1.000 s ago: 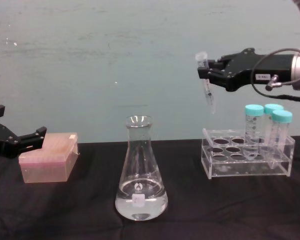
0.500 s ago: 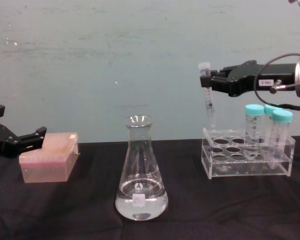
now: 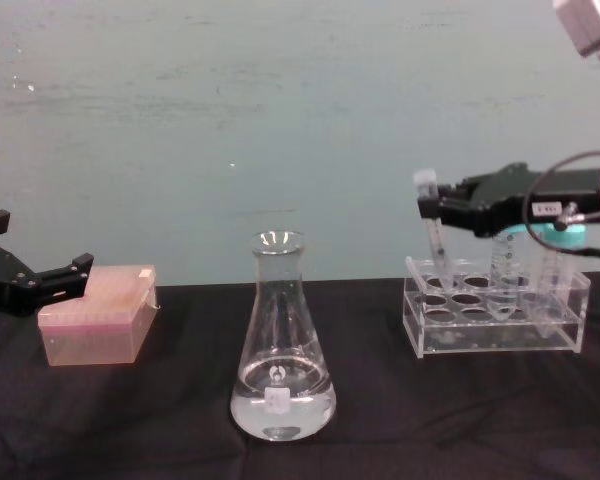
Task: Pour the liquid from the test tube into the beaker using one hand.
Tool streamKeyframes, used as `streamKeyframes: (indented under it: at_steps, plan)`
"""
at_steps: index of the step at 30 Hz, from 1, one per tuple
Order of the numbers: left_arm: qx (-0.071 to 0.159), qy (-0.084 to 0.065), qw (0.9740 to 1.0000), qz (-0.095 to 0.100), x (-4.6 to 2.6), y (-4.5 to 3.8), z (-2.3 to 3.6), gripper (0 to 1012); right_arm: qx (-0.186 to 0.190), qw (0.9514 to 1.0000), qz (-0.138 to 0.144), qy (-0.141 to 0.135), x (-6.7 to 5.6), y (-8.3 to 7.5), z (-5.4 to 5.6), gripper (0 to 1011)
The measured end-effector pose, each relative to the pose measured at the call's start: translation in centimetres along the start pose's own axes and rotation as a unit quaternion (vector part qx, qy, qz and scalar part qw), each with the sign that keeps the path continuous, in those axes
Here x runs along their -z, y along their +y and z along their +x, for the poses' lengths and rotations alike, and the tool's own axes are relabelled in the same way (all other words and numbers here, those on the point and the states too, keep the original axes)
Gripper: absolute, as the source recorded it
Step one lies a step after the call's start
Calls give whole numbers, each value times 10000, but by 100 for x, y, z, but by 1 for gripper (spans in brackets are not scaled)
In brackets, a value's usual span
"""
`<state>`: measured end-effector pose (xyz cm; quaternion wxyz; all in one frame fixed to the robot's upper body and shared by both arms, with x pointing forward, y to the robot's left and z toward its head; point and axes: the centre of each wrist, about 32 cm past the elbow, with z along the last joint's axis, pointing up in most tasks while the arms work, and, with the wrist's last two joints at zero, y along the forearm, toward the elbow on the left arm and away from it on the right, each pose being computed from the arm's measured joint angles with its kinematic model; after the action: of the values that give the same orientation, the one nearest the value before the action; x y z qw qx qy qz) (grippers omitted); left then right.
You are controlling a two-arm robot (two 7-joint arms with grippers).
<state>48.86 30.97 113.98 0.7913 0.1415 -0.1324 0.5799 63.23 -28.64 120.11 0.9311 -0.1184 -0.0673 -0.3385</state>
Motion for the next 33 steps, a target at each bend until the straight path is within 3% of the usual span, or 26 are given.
streamKeyframes:
  at_steps: [8,33]
  plan:
    - [0,0,10000,0,0,0,0,1000,31,9999,-136,103,123,27,11,191]
    - [0,0,10000,0,0,0,0,1000,66,9997,-160,166,193,88,20,191]
